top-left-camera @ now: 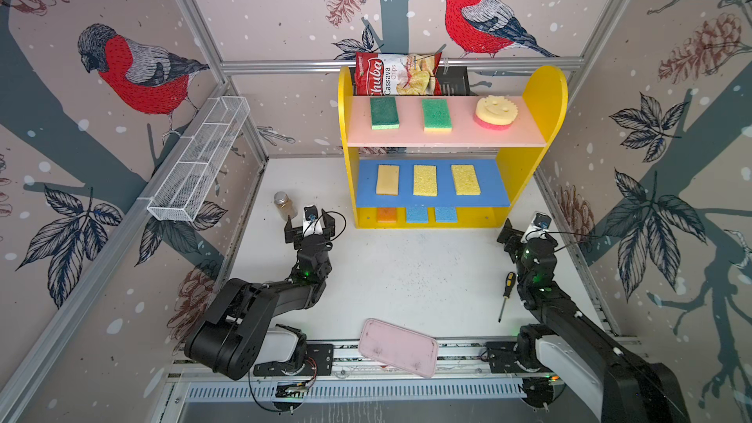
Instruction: Place and organize the cleaning sponges onto the shelf
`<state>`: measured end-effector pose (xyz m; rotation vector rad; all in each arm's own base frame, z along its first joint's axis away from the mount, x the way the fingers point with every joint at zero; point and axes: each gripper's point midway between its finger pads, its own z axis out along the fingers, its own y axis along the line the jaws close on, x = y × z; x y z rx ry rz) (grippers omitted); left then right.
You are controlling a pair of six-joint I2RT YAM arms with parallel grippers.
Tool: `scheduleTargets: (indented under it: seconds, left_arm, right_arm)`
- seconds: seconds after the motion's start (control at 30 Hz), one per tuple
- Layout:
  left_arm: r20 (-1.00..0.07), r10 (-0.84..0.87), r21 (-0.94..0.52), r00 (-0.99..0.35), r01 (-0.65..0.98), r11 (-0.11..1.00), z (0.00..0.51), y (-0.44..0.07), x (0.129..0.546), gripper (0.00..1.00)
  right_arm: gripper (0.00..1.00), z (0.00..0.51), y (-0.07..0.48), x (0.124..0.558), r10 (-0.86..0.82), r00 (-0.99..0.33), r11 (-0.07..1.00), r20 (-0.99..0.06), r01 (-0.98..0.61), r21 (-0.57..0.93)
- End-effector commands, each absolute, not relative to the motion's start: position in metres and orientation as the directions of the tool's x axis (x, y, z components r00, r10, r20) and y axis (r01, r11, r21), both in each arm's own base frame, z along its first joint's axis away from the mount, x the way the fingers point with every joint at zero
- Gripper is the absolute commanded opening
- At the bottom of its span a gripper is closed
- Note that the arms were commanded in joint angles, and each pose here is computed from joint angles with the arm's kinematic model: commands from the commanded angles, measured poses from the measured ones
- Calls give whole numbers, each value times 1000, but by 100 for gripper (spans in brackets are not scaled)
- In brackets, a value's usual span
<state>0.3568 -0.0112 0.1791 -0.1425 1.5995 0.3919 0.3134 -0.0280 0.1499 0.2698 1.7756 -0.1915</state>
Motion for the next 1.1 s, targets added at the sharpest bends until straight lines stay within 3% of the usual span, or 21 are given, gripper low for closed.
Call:
scheduleTargets:
  seconds: [0.0, 0.13, 0.27, 0.47, 0.9, 1.07]
  left_arm:
    - [-984, 161, 175, -74, -298, 938, 184, -13, 368, 98]
    - [-972, 149, 209, -182, -378, 902, 151, 18, 371, 98]
    - [-981, 115, 149, -154, -230, 962, 139, 1, 382, 99]
    - [-997, -20, 2, -80, -267, 964, 130, 32, 369, 99]
    - [-996, -9, 12, -91, -223, 975, 131, 25, 373, 99]
    - [-996, -4, 16, -89, -229, 973, 131, 26, 372, 99]
  right_arm:
    - [100, 158, -43, 316, 111, -136, 933, -984, 355, 56]
    - [100, 138, -52, 318, 136, -154, 922, -979, 382, 68]
    - [99, 140, -60, 328, 117, -153, 913, -981, 406, 45]
    - [99, 148, -70, 342, 93, -114, 913, -989, 406, 39]
    - [99, 155, -48, 336, 22, -62, 958, -998, 287, 3]
    - [99, 161, -33, 333, 111, 19, 971, -994, 211, 112]
